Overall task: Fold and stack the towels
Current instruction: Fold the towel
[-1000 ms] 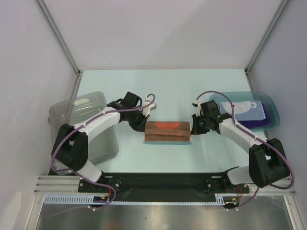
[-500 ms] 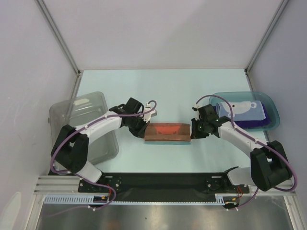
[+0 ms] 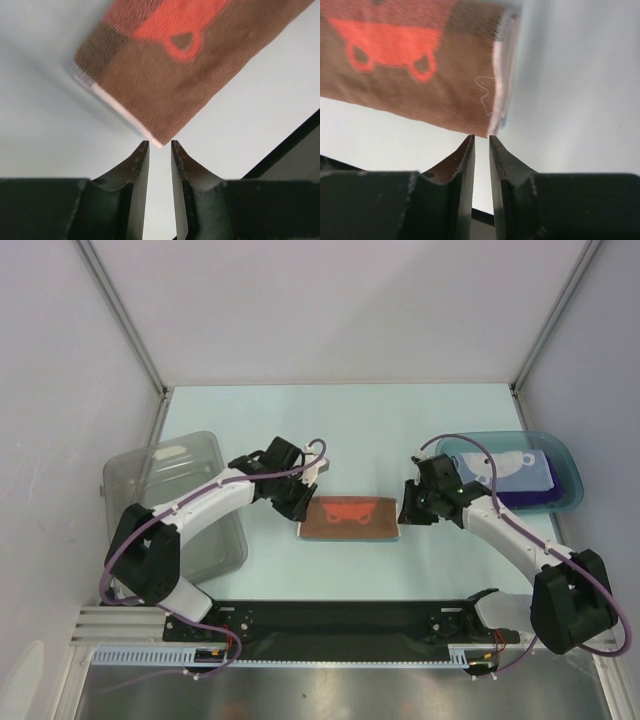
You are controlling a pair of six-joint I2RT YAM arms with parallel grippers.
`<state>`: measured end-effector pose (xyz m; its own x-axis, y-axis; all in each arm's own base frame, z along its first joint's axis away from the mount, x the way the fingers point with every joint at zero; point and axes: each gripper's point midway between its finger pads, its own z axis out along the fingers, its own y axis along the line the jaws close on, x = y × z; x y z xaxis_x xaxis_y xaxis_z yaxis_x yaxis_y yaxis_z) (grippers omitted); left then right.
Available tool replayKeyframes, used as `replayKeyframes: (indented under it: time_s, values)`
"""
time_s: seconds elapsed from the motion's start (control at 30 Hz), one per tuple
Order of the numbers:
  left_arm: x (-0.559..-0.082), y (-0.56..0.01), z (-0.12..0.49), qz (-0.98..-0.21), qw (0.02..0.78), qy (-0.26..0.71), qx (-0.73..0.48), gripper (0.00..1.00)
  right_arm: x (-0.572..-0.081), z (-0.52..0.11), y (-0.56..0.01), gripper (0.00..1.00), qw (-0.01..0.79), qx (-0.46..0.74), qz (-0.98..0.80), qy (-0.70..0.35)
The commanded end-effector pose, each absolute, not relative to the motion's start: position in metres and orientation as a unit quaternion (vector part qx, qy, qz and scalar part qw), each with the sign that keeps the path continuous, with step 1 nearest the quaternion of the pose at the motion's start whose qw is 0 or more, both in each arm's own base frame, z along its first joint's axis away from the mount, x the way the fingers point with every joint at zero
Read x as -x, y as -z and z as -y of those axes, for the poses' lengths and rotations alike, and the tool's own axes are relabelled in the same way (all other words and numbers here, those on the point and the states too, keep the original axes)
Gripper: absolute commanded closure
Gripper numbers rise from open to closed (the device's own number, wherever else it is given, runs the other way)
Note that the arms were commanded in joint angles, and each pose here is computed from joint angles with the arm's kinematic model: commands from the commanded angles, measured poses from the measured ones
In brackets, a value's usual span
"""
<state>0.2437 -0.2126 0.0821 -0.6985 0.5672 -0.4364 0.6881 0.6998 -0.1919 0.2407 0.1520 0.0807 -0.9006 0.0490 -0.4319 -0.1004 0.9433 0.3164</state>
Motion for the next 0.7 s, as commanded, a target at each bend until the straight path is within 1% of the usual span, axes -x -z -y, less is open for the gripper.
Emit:
replayKeyframes:
  time_s: [0.0,0.07,0.13,0.2,0.23,0.27,0.33,0.4,0.47,0.57,0.6,0.67]
  values:
    - [-0.249,-0.108,0.244,-0.890,0.212,0.227,-0.333,0.71,-0.258,-0.177,-0.109,0.79,0.261,-0.002,-0.937,-0.232]
    - [-0.248,-0.103,0.256,-0.887,0.213,0.257,-0.318,0.72,-0.258,-0.187,-0.105,0.79,0.261,-0.007,-0.929,-0.260]
    - [-0.240,-0.081,0.255,-0.897,0.189,0.257,-0.307,0.73,-0.256,-0.189,-0.091,0.78,0.256,-0.008,-0.929,-0.266]
    - [-0.241,-0.069,0.255,-0.902,0.189,0.251,-0.298,0.73,-0.254,-0.185,-0.073,0.79,0.245,-0.011,-0.936,-0.253]
    - [-0.237,-0.054,0.250,-0.910,0.171,0.241,-0.289,0.74,-0.257,-0.184,-0.067,0.79,0.247,-0.010,-0.936,-0.249]
    - [-0.237,-0.048,0.250,-0.912,0.170,0.240,-0.286,0.74,-0.254,-0.181,-0.057,0.79,0.241,-0.010,-0.940,-0.243]
    - [-0.231,-0.032,0.246,-0.919,0.151,0.236,-0.279,0.75,-0.258,-0.181,-0.046,0.79,0.241,-0.004,-0.940,-0.239]
    - [-0.232,-0.024,0.245,-0.922,0.147,0.230,-0.276,0.75,-0.259,-0.176,-0.039,0.80,0.240,-0.005,-0.945,-0.224]
    - [-0.234,-0.024,0.244,-0.925,0.146,0.224,-0.271,0.76,-0.259,-0.172,-0.036,0.80,0.235,-0.002,-0.949,-0.209]
    - [-0.240,-0.035,0.246,-0.927,0.152,0.219,-0.262,0.75,-0.266,-0.166,-0.051,0.80,0.250,-0.001,-0.949,-0.192]
    - [-0.250,-0.045,0.248,-0.927,0.169,0.213,-0.260,0.73,-0.270,-0.167,-0.060,0.80,0.258,0.001,-0.947,-0.193]
    - [-0.254,-0.054,0.249,-0.927,0.172,0.209,-0.259,0.71,-0.271,-0.169,-0.071,0.80,0.264,0.006,-0.944,-0.200]
